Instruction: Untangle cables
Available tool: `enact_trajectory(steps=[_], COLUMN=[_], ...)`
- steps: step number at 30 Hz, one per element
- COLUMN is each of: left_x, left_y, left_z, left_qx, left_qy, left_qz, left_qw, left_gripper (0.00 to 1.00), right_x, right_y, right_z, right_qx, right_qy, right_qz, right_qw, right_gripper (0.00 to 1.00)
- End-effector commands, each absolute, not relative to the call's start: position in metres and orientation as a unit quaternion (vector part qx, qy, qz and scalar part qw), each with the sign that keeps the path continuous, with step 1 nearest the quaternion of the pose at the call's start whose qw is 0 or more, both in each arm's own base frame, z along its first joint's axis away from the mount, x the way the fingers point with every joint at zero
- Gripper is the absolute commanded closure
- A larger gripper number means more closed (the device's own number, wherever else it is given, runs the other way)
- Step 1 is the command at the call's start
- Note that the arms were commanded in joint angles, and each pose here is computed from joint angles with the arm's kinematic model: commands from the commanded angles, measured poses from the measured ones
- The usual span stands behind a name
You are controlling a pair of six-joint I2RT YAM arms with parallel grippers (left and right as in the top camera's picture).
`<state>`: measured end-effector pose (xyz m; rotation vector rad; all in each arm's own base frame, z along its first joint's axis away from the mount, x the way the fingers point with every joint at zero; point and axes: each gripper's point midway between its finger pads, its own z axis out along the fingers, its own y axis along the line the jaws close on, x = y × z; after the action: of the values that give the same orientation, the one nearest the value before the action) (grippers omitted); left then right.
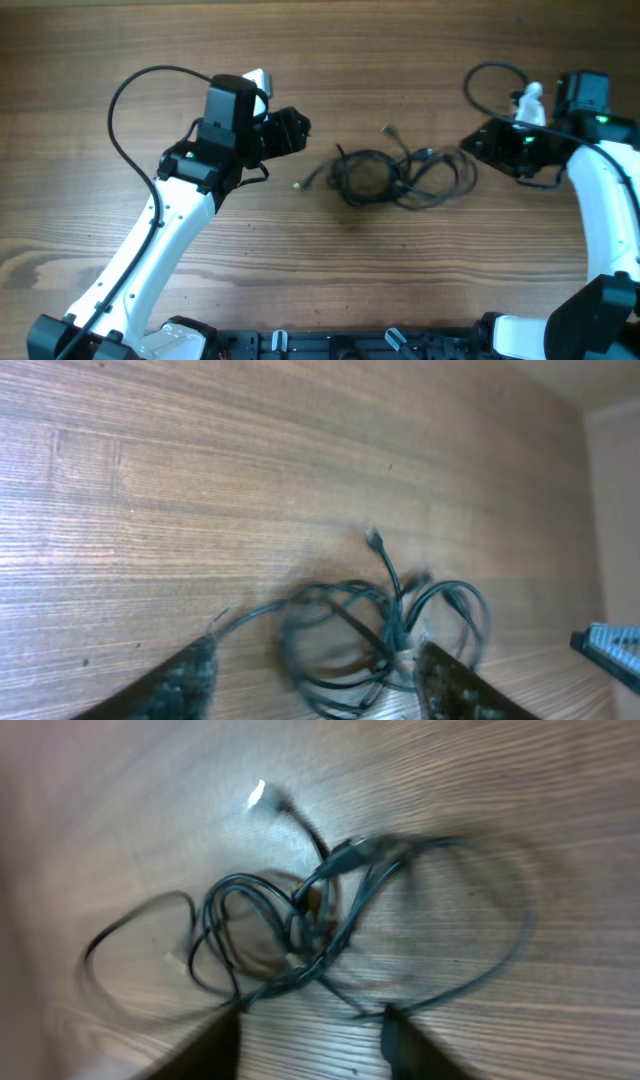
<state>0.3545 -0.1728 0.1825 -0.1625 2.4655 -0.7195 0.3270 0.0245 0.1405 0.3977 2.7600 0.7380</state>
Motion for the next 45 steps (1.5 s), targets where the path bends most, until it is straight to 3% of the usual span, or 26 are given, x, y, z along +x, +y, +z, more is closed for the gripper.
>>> enact_trajectory(steps=[1,2,7,11,22,29,35,45], left_x=[0.356,0.357,0.354,0.329,0.288,0.253,0.249,0.278], left_y=[-0.170,-0.170,-0.185,-0.230,-0.325,-0.356,-0.368,-0.365], left_z=[0.174,0.174,0.176,0.170,0.171,0.096,0.061,0.025], left_qx=[-0.050,-0.046,-0.004,0.084,0.278,0.395,0.417,0.400], left_qy=[0.927,0.927,0.925,0.920,0.865,0.854,0.851,0.865], left_qz=[-0.245,-0.245,-0.247,-0.282,-0.287,-0.247,-0.236,-0.177], left_qw=[0.279,0.280,0.288,0.259,0.304,0.232,0.214,0.245], left_gripper=[0.23,0.23,0.31,0.37,0.34,0.36,0.39,0.46], right_x=[0.327,0.327,0.335,0.343,0.343,0.342,0.342,0.341], right_y=[0.032,0.034,0.018,-0.005,-0.021,-0.021,-0.021,-0.020], right_z=[0.129,0.128,0.129,0.136,0.137,0.137,0.137,0.136], right_qx=[0.117,0.114,0.160,0.202,0.210,0.210,0.210,0.200], right_qy=[0.961,0.962,0.957,0.945,0.942,0.942,0.942,0.945], right_qz=[0.221,0.221,0.209,0.213,0.210,0.210,0.210,0.208], right_qw=[0.115,0.113,0.125,0.146,0.154,0.154,0.154,0.154], right_gripper=[0.09,0.00,0.00,0.00,0.00,0.00,0.01,0.00])
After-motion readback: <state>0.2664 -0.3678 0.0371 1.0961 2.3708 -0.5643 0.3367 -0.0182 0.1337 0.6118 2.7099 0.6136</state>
